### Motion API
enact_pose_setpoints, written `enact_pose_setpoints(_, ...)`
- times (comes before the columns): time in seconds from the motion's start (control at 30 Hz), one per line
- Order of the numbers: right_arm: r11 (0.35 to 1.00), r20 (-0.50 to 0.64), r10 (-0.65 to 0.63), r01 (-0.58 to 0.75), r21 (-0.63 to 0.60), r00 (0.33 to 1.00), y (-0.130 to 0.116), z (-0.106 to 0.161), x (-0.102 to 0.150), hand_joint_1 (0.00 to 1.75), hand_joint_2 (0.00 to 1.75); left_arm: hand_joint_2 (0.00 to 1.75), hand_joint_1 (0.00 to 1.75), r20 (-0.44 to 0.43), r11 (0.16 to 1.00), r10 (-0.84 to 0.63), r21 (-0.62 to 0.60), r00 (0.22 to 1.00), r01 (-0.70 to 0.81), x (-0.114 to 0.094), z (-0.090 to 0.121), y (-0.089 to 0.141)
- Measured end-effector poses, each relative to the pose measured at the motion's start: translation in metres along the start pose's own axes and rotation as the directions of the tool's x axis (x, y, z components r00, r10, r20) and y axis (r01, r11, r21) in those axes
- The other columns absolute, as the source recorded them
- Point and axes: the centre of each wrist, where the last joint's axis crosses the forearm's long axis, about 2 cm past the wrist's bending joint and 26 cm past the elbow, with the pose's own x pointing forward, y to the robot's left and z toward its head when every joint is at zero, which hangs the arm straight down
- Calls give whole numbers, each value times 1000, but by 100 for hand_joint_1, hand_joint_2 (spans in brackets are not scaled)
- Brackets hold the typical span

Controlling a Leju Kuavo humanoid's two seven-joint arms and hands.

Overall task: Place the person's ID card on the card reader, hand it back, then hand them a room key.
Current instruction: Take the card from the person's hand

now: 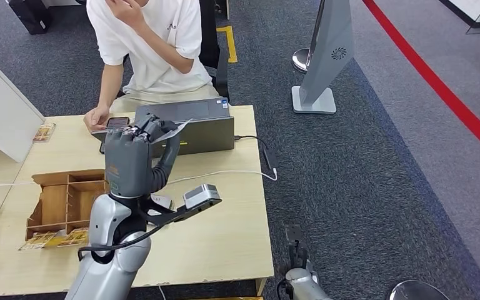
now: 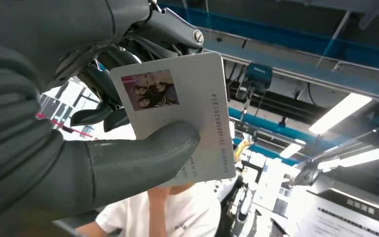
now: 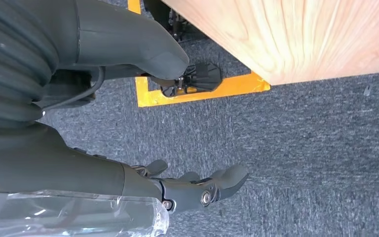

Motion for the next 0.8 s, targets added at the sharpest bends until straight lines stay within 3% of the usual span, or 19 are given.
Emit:
enact_pose_setpoints(0.1, 1000, -5, -7, 7, -5, 1000, -3, -1, 0, 0, 175, 175, 175, -39, 994, -28, -107, 999, 24, -3, 12, -12)
enact_pose_setpoints(0.3, 1000, -13, -2, 1, -13, 1000, -4, -2, 0, 0, 175, 175, 175, -139, 937, -130, -340, 982, 76, -26, 52, -57)
enact_pose_setpoints(0.5, 1000, -10, 4, -4, -19, 1000, -5, -2, 0, 0, 175, 175, 175, -172, 888, -169, -454, 970, 74, -37, 77, -77)
enact_pose_setpoints(0.8, 1000, -14, -3, 2, -30, 1000, -6, -3, 0, 0, 175, 175, 175, -212, 841, -237, -533, 948, 91, -47, 94, -87)
